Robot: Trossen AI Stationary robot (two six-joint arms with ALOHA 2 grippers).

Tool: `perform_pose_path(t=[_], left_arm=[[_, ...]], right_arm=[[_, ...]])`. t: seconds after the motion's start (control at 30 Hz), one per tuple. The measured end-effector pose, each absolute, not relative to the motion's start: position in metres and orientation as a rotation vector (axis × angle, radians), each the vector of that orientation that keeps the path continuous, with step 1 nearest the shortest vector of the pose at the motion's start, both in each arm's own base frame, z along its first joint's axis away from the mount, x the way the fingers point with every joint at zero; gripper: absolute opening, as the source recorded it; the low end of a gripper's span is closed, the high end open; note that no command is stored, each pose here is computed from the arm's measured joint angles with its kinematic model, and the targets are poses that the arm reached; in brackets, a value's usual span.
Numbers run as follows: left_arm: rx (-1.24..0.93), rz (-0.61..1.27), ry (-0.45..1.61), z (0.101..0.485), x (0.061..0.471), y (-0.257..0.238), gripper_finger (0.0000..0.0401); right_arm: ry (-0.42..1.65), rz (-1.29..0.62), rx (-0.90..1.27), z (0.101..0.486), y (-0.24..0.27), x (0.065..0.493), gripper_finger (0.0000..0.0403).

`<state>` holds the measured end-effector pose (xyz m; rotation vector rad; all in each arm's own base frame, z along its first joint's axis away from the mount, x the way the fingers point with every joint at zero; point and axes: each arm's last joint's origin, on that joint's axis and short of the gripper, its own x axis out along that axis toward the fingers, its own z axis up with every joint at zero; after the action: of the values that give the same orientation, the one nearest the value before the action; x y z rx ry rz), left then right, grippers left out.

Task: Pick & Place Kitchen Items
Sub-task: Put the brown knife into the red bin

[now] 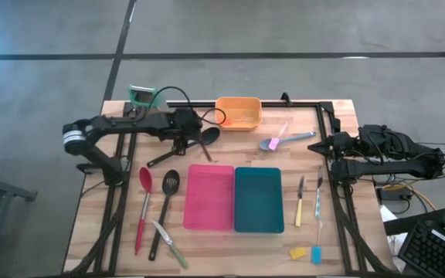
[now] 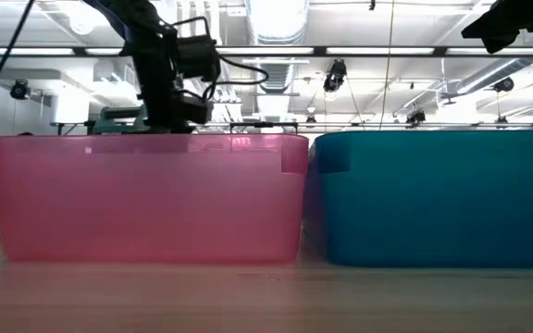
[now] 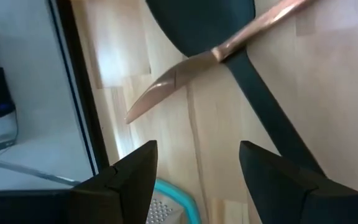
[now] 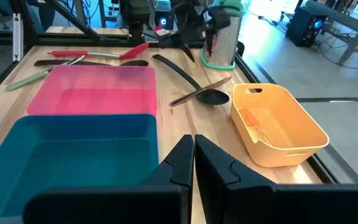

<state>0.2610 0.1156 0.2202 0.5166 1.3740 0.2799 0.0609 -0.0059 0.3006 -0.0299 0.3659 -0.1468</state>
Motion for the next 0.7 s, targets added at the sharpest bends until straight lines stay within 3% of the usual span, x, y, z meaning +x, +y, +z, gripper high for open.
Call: perform_pose_path(t=[0.43, 0.7], left_arm=[[0.599, 0.242, 1.456, 0.198, 0.281, 0.142, 0.0232], [0.712, 0.112, 1.522, 0.184, 0.286, 0.148, 0.0232]], right_arm=[[0.366, -0.147, -0.030, 0.301, -0.006, 0.061, 0.0008], [0.366, -0.147, -0.030, 0.301, -0.006, 0.061, 0.0008]])
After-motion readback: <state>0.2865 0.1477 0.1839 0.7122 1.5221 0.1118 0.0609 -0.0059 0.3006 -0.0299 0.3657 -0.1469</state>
